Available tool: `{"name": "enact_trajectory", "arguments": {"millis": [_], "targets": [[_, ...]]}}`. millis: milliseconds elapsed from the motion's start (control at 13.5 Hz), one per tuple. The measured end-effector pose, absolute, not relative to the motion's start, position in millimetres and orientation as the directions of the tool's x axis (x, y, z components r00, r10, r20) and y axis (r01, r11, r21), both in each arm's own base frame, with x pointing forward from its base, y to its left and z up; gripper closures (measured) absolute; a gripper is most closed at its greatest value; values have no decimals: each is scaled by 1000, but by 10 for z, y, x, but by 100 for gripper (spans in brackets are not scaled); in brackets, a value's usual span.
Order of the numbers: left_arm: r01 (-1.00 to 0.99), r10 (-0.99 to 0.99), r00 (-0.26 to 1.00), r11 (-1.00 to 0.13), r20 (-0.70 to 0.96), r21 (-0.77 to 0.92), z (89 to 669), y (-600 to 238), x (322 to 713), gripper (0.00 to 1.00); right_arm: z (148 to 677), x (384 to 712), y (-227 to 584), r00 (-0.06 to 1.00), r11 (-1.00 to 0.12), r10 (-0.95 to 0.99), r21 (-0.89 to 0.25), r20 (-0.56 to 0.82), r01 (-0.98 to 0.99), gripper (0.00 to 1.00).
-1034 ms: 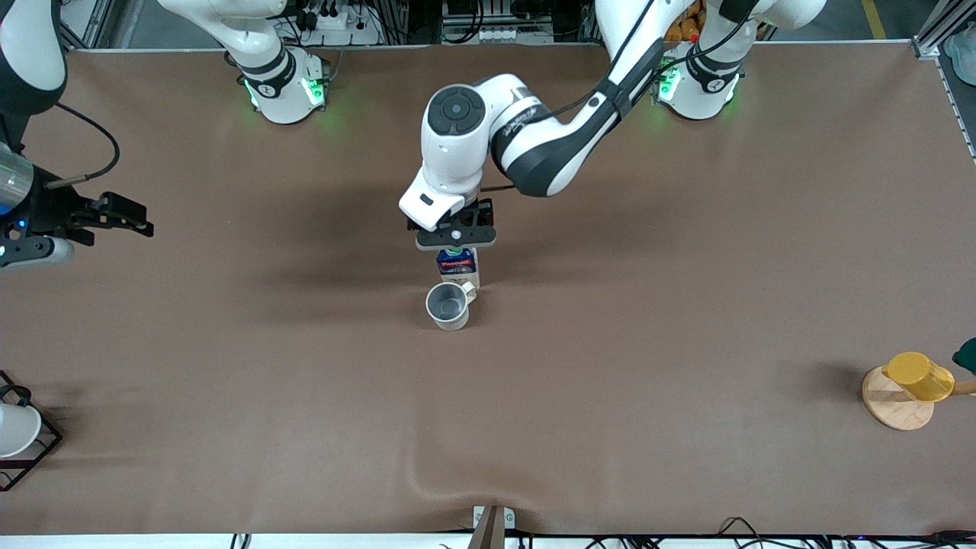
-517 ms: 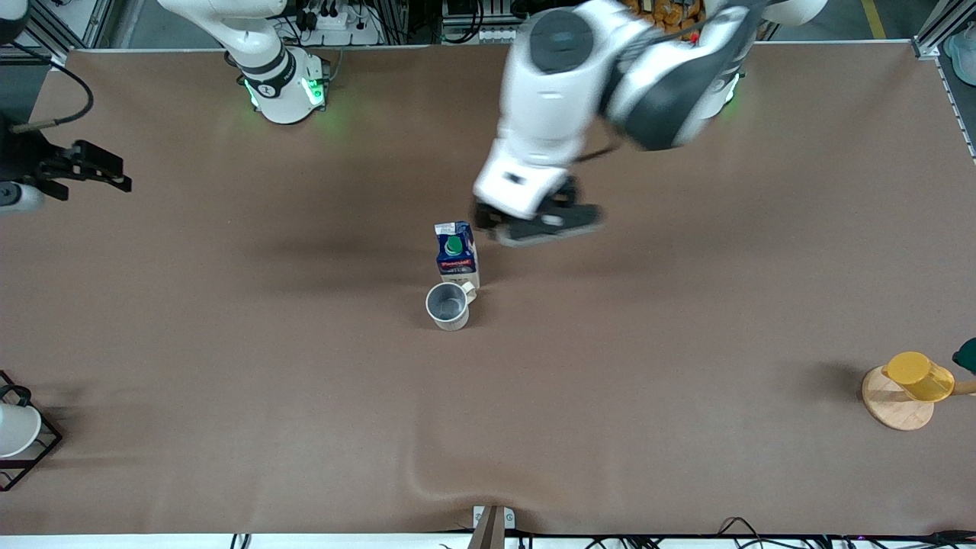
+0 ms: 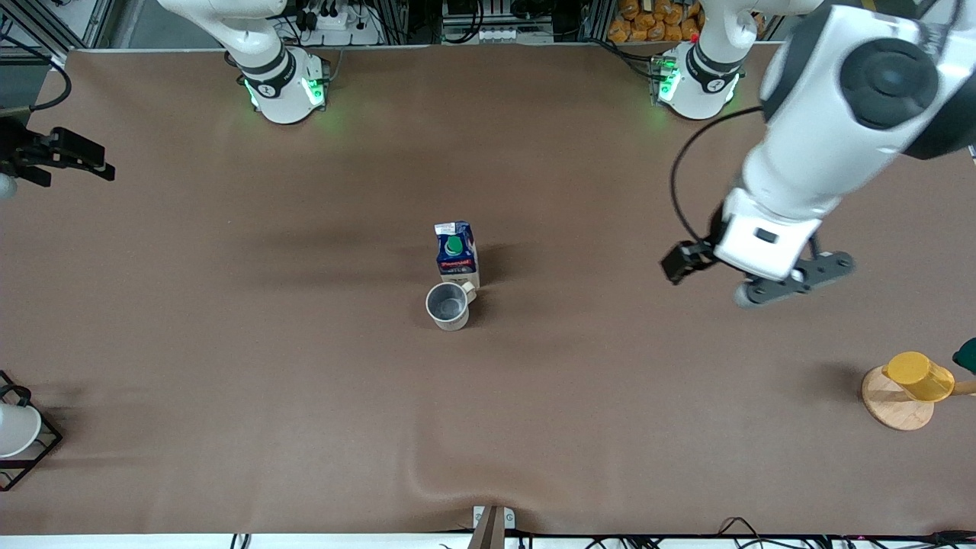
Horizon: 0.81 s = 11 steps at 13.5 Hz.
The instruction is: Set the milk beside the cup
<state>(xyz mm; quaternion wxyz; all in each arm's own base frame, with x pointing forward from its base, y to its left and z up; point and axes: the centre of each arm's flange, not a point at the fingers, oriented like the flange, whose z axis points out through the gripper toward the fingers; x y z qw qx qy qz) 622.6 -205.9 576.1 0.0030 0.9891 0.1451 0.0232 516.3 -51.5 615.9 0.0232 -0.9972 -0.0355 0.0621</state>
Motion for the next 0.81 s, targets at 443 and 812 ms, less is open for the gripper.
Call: {"name": "enact_trajectory", "arguments": {"millis": [443, 812], "targets": [[201, 201, 979, -979, -32, 12, 5938, -949, 6177, 0, 6160, 5160, -513, 990, -997, 71, -50, -124, 65, 0], [136, 136, 991, -991, -18, 19, 6024, -662, 5700, 0, 6159, 5158, -514, 990, -997, 70, -51, -126, 64, 0]]}}
